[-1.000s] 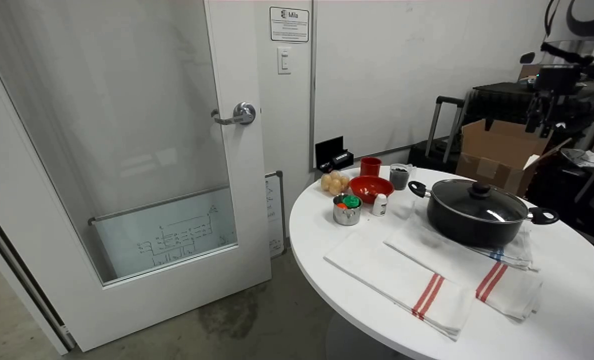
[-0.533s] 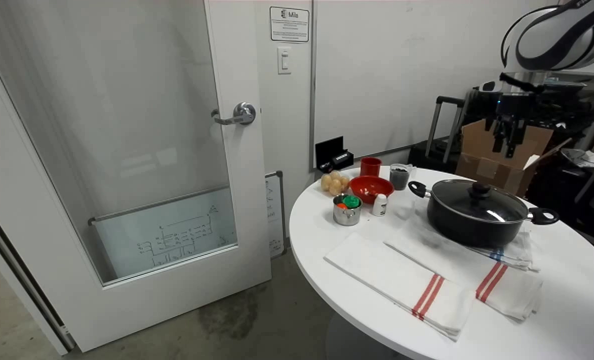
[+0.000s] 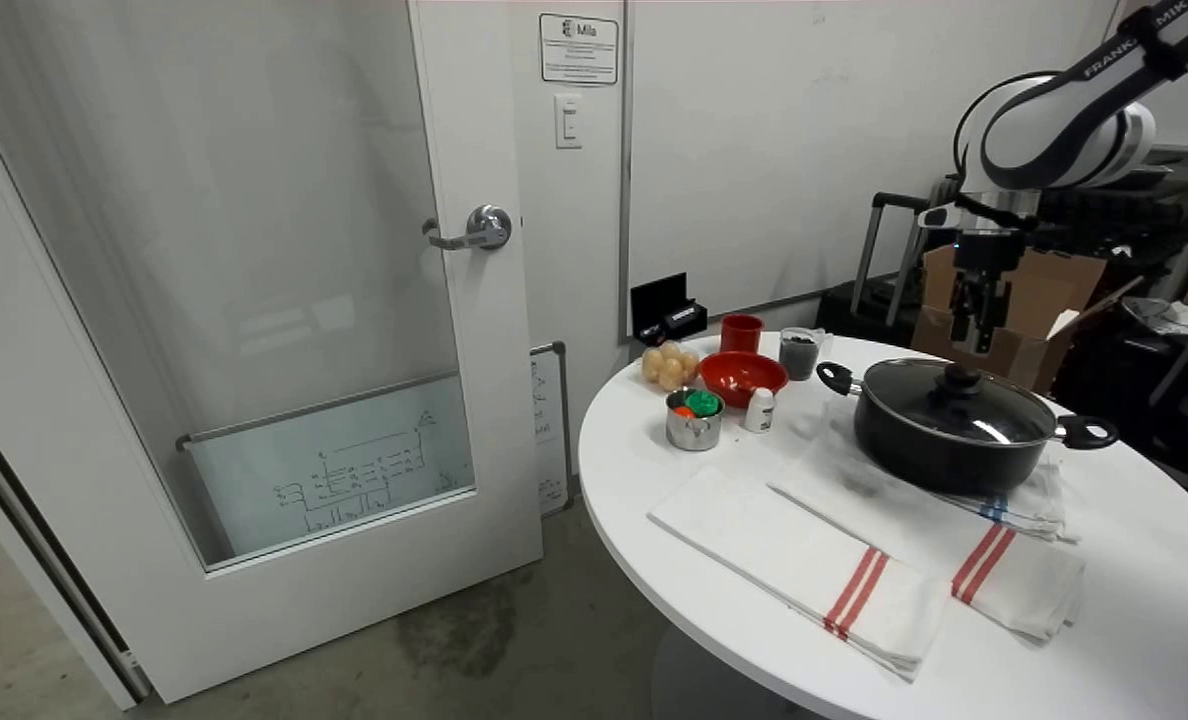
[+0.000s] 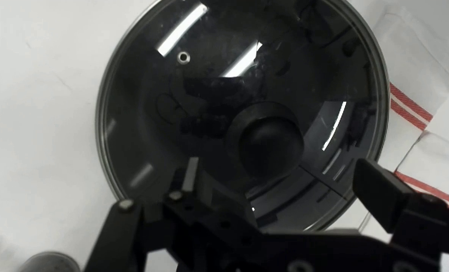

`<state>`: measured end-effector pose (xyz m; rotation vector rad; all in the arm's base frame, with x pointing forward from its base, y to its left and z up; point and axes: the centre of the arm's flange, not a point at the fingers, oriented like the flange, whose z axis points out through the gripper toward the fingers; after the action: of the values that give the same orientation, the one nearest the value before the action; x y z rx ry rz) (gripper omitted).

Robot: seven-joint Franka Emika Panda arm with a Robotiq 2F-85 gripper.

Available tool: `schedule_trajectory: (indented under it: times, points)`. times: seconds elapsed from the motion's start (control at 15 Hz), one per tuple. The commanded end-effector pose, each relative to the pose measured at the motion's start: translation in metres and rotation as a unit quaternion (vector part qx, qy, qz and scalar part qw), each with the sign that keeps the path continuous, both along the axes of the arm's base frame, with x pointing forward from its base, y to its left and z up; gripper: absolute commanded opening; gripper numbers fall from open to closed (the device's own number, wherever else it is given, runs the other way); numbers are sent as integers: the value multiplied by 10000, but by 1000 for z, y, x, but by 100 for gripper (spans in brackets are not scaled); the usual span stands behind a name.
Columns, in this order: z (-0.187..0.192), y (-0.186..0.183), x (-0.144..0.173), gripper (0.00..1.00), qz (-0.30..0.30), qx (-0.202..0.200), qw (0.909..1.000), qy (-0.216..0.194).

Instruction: Remove the glass lid from the black pot.

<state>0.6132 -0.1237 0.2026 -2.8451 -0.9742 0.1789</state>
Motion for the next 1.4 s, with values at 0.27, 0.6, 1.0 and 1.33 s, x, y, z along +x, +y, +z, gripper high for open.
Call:
schedule_trajectory:
  times: [0.27, 0.6, 1.0, 1.33]
  points:
    - [-30, 6, 1, 100, 104, 86, 9997, 187]
    - [-34, 4, -2, 100, 79, 97, 9997, 216]
    - [-38, 4, -4, 100, 107, -15, 9998, 180]
    - [-39, 6, -3, 100, 199, -124, 9997, 122]
